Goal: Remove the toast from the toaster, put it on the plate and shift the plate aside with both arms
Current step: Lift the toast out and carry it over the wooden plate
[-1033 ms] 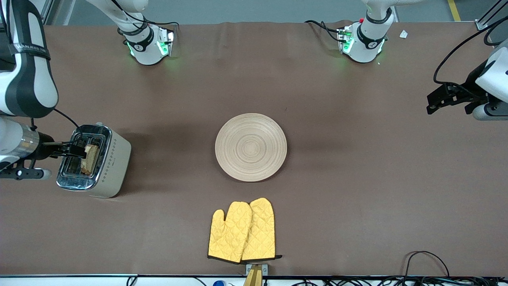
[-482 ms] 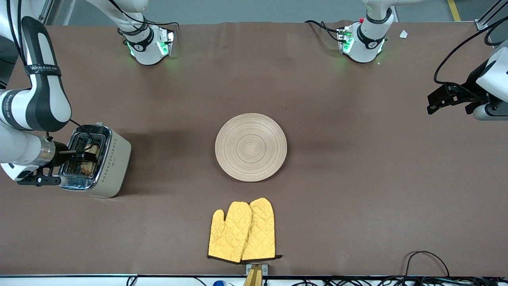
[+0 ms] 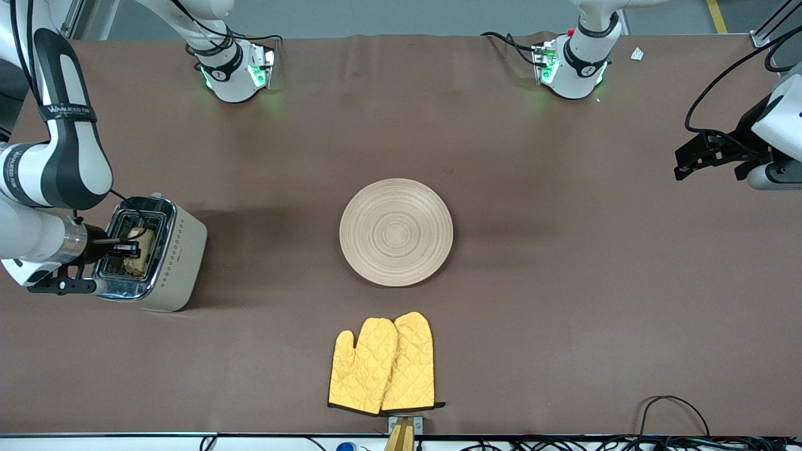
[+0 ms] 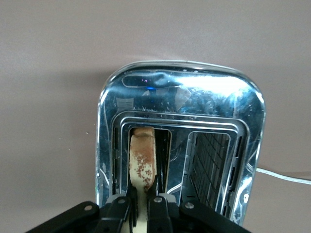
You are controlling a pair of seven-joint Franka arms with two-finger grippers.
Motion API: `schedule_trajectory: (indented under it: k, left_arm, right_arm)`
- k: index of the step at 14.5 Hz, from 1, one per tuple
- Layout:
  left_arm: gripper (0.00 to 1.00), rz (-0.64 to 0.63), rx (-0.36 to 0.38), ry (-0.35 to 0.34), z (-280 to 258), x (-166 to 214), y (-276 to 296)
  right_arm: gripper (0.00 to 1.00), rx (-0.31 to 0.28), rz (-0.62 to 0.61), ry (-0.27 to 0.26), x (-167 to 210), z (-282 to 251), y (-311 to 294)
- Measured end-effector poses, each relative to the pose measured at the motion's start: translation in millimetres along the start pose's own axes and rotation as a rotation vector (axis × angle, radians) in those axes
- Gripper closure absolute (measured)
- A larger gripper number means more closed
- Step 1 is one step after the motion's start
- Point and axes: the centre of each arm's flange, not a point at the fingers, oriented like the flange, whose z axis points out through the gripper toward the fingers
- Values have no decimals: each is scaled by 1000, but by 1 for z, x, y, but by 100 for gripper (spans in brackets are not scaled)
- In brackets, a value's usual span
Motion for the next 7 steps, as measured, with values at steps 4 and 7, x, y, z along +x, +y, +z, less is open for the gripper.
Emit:
schedule_trajectory:
  k: [4, 7]
  left_arm:
    - [0, -1, 0, 0, 0, 0, 0]
    - [0, -1, 0, 0, 0, 0, -1]
  right_arm:
    - [89, -10, -33, -4, -6, -61, -2]
    - [89, -27, -82, 27, -20, -131, -43]
